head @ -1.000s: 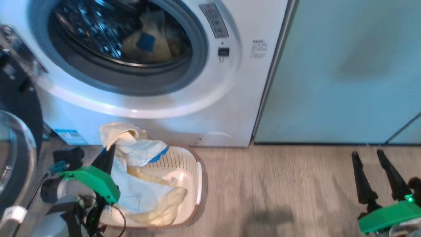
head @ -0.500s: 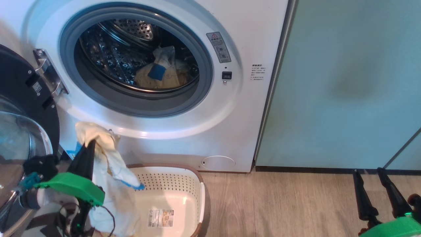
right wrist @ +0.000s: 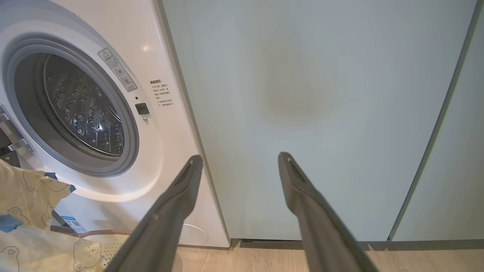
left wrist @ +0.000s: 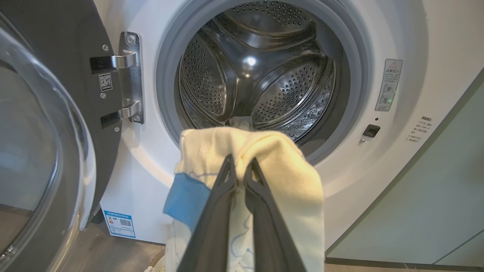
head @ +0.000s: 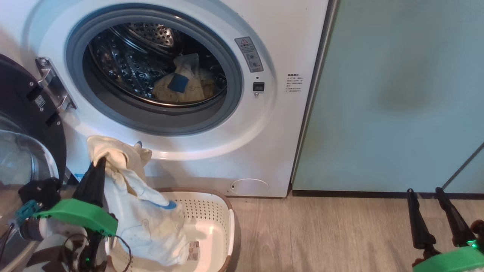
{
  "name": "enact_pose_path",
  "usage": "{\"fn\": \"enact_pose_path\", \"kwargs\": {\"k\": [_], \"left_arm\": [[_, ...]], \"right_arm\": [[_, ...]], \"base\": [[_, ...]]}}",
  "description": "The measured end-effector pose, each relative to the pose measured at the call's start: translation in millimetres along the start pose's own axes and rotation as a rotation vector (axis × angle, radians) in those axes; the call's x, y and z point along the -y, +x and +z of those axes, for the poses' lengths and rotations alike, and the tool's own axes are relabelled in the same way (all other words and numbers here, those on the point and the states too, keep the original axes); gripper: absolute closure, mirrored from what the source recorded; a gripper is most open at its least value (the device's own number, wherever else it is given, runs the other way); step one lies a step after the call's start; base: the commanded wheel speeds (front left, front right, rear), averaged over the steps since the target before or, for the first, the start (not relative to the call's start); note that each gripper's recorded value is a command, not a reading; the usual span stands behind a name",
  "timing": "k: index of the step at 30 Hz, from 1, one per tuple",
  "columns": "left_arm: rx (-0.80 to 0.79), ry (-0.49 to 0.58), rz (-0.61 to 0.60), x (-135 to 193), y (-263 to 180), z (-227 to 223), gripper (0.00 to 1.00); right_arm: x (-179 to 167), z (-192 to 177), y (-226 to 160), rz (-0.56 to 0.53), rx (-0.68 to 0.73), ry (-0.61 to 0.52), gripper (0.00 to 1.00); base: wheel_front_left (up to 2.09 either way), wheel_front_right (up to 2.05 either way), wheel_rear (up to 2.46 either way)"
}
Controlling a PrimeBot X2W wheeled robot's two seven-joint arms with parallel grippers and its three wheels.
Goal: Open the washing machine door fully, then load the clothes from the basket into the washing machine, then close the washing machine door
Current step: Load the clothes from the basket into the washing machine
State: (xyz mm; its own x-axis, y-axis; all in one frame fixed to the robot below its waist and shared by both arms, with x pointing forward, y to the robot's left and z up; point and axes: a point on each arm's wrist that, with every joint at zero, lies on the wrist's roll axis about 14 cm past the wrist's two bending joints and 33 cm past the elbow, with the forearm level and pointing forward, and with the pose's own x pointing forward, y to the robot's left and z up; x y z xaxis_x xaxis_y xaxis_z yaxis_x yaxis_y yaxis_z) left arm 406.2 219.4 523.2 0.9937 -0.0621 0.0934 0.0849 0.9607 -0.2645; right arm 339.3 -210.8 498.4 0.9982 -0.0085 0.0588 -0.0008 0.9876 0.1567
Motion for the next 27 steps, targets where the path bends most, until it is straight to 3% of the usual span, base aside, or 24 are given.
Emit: {"fn": "enact_pose_path", "kwargs": {"k": [12, 18, 27], "left_arm": [[-0.108, -0.030, -0.087, 27, 16, -26, 1.00], [-0.172, -0.056, -0.137, 39, 59, -27, 1.00], [-0.292, 0.006, -0.229, 61, 131, -52, 1.00]], "right_arm": [[5, -7, -2, -0.017, -0.022, 0.001, 0.00], [10, -19, 0, -0.038, -0.063, -0.001, 0.00], [18, -27, 29, -0.067, -0.079, -0.002, 0.00]], "base": [[0.00, 0.00, 0.00], [0.00, 0.00, 0.00], [0.00, 0.00, 0.00]]}}
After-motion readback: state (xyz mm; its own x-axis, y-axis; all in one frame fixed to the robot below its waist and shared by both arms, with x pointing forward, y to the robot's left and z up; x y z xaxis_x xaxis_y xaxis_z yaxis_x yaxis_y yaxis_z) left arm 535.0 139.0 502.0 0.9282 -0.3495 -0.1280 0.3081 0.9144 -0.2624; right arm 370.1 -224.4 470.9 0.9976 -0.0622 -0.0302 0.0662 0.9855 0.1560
